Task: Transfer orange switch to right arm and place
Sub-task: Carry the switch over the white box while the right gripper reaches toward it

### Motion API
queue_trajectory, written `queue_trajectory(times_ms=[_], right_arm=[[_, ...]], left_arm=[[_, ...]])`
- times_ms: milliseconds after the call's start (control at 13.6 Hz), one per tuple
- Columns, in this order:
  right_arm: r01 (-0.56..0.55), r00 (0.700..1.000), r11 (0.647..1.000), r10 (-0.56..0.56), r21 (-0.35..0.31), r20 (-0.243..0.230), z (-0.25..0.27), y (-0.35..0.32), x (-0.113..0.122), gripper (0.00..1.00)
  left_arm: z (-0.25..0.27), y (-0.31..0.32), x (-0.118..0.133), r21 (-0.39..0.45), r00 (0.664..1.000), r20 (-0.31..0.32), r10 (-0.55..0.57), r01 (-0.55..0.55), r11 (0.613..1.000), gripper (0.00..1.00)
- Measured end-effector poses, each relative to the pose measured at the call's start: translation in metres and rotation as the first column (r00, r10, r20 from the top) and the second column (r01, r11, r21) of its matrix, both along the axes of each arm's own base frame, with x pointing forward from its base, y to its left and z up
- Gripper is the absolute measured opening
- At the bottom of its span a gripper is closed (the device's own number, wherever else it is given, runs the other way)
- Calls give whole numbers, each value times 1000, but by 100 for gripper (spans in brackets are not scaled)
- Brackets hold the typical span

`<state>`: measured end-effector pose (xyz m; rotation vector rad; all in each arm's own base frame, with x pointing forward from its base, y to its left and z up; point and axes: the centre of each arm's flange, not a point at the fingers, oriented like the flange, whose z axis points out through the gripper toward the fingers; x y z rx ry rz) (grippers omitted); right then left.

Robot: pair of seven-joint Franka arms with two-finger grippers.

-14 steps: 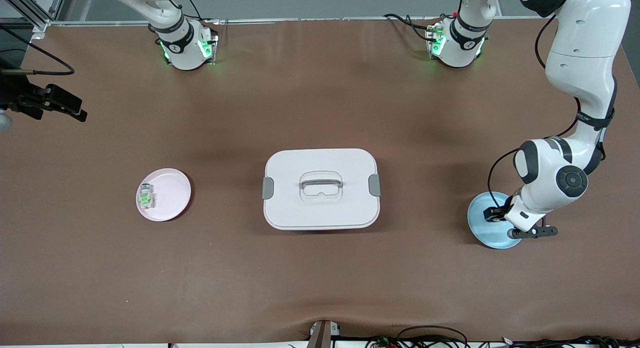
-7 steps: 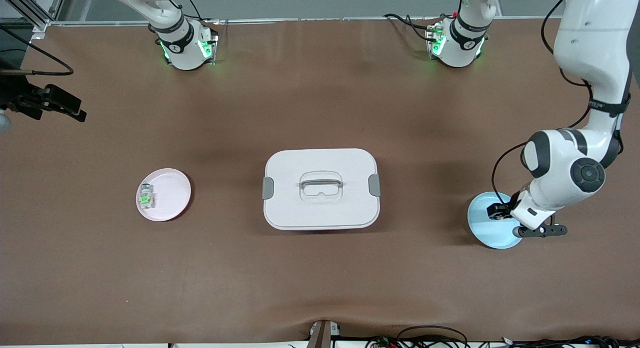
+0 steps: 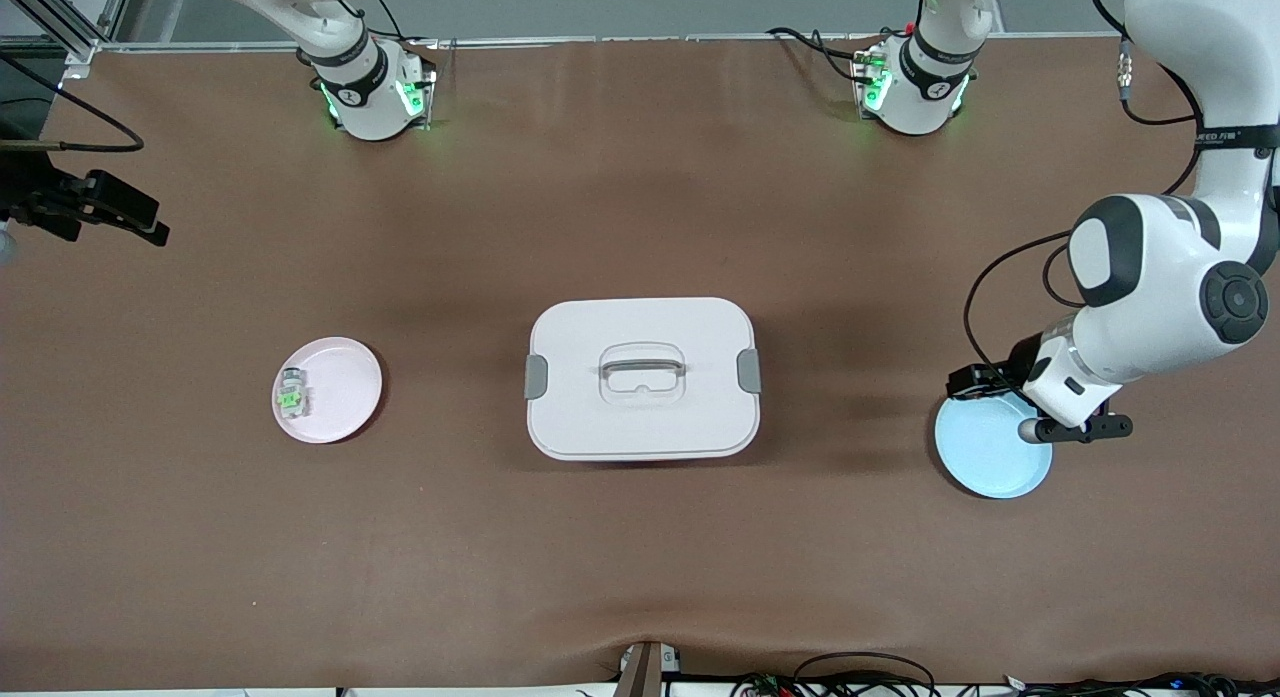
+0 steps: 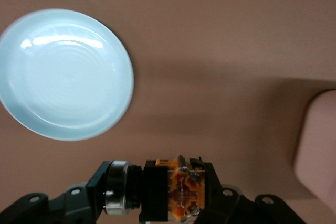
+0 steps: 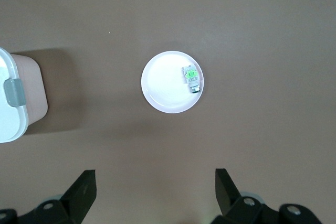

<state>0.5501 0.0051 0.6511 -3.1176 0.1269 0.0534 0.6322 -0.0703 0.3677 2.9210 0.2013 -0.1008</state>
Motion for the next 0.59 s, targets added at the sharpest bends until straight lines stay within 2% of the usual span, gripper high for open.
queue_trajectory(times_ms=[147,294,440,587], right_arm=[[0,1000,1000,0,0,7,3,0,0,100],[0,1000,1000,0,0,8,4,0,0,100],[0,1000,1000,0,0,8,4,0,0,100],[1,1000,1000,-1,0,8,4,0,0,100]], left_arm=[[21,-43,-3,-23,995,-40,94,-95,995,73],[46,-96,-7,-48,976,-74,207,-211,976,73],[69,-144,-15,-91,939,-128,320,-333,939,73],[85,-185,-19,-114,887,-192,419,-445,888,73]])
